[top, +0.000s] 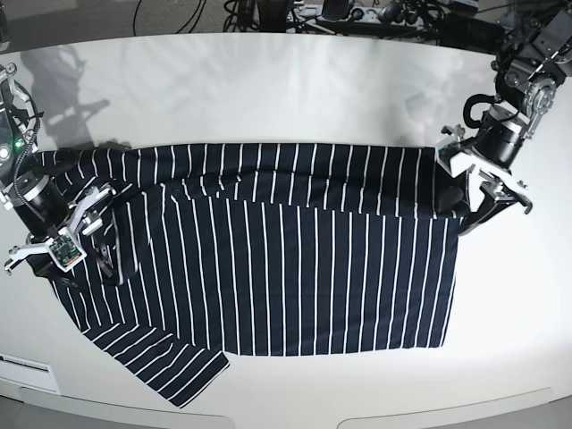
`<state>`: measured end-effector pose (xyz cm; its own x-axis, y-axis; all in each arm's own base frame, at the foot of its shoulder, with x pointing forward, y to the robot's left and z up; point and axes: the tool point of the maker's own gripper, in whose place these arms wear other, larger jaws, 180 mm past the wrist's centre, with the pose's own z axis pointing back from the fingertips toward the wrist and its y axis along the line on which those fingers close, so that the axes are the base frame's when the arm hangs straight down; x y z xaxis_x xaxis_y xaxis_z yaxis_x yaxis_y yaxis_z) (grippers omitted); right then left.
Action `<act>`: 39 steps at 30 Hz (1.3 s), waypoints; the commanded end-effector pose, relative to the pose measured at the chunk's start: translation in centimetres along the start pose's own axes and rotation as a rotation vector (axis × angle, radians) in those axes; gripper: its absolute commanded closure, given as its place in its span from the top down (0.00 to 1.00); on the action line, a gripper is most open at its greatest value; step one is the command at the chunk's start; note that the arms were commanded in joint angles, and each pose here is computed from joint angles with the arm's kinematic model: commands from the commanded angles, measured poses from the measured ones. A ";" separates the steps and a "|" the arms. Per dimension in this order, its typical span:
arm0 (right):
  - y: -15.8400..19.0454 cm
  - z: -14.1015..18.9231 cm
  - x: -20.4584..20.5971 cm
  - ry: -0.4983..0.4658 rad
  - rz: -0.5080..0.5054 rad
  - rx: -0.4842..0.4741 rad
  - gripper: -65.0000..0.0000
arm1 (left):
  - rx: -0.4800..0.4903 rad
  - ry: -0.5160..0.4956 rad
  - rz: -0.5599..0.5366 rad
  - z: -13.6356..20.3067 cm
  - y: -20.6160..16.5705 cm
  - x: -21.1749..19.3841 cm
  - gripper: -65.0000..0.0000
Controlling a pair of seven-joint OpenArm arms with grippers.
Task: Fold the T-shirt properly
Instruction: 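Lift the grasped edge with both grippers and fold it over the shirt, then release the fold and regrasp the shirt edge with both grippers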
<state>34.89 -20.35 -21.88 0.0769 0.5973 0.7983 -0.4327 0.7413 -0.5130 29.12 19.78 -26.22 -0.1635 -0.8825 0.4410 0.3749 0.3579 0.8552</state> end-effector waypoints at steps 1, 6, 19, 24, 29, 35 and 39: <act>-1.1 0.2 1.3 -0.042 0.011 -0.019 0.46 | 0.066 -0.017 -0.014 -0.1 2.0 0.3 0.48; -1.4 0.2 0.6 -0.011 0.000 -0.044 0.34 | 0.259 0.037 0.047 0.5 5.5 -0.8 0.00; -0.9 0.4 -2.7 0.123 -0.109 -0.117 0.00 | 0.230 0.085 0.068 -0.3 5.2 -3.3 0.00; 3.0 0.9 -5.9 0.213 -0.146 -0.045 0.00 | 0.101 -0.037 0.254 -0.8 3.2 1.3 0.00; 3.0 1.1 -10.2 0.333 -0.148 -0.048 0.00 | -0.078 0.001 0.387 -2.1 0.5 1.1 0.00; 4.9 2.2 -16.8 0.518 -0.216 0.061 0.00 | -0.286 0.088 0.469 -1.8 -3.9 -0.5 0.00; 5.7 3.8 -19.6 0.661 -0.210 0.110 0.00 | -0.420 0.171 0.483 -0.8 -6.7 -2.0 0.00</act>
<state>27.49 -27.87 -39.71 0.6765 0.5179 0.5236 -0.4376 0.8545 -0.2799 26.82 18.95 -34.41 0.2837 -0.7056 0.6493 0.7104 0.6095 0.3520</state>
